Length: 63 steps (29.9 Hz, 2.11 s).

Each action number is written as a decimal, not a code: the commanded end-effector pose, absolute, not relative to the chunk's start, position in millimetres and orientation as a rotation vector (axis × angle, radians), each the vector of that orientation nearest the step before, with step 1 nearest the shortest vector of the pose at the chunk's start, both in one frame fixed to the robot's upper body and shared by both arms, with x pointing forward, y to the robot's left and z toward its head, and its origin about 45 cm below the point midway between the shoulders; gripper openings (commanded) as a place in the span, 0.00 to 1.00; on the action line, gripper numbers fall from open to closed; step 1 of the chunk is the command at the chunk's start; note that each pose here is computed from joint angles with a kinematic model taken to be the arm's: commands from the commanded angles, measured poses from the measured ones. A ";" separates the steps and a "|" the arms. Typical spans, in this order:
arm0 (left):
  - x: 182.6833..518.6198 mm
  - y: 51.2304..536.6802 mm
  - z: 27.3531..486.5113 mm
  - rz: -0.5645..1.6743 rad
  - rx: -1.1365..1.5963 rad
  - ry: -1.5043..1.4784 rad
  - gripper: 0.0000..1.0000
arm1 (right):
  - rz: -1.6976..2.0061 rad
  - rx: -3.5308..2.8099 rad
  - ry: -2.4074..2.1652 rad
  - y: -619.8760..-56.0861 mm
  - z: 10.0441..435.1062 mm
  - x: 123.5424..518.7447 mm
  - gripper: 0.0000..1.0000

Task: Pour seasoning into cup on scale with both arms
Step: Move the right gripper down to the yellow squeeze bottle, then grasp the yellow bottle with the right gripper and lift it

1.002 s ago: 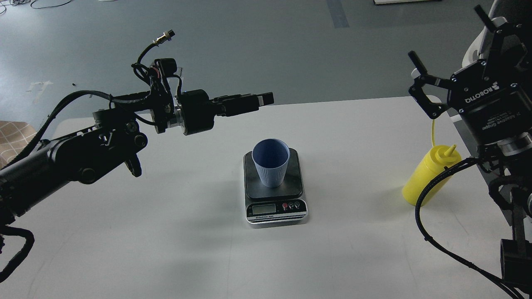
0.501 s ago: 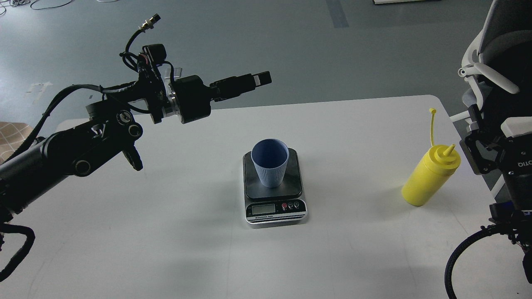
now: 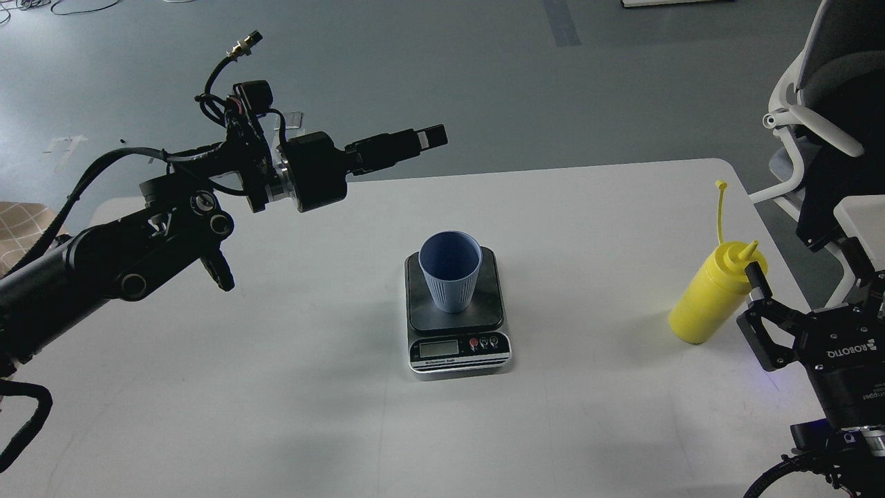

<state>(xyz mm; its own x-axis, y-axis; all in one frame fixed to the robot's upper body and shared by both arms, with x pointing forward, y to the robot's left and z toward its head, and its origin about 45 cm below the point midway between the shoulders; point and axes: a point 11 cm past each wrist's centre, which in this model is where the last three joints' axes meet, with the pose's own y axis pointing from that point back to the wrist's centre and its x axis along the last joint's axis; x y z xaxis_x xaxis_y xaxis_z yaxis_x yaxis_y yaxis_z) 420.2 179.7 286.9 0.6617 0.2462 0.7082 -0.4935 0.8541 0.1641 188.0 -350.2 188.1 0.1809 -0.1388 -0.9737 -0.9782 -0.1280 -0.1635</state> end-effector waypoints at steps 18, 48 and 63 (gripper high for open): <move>419.7 187.3 290.9 0.437 0.366 -0.746 0.98 | 1.270 -1.324 1.227 -351.4 116.3 178.7 1.00; 416.1 203.3 293.0 0.459 0.382 -0.758 0.98 | 1.292 -1.362 1.231 -348.7 94.9 252.5 1.00; 416.2 204.8 292.7 0.462 0.384 -0.759 0.98 | 1.321 -1.373 1.309 -350.2 78.1 256.9 0.90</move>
<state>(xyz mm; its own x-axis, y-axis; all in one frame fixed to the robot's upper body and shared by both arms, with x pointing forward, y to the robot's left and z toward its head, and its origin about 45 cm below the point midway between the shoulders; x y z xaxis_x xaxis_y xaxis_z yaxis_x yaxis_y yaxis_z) 416.1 204.7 292.7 0.6360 0.2578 0.7273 -0.5270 0.8336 0.1654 258.3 -349.4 81.1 -0.0711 -0.1182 -0.9904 -0.9863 -0.1398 0.0875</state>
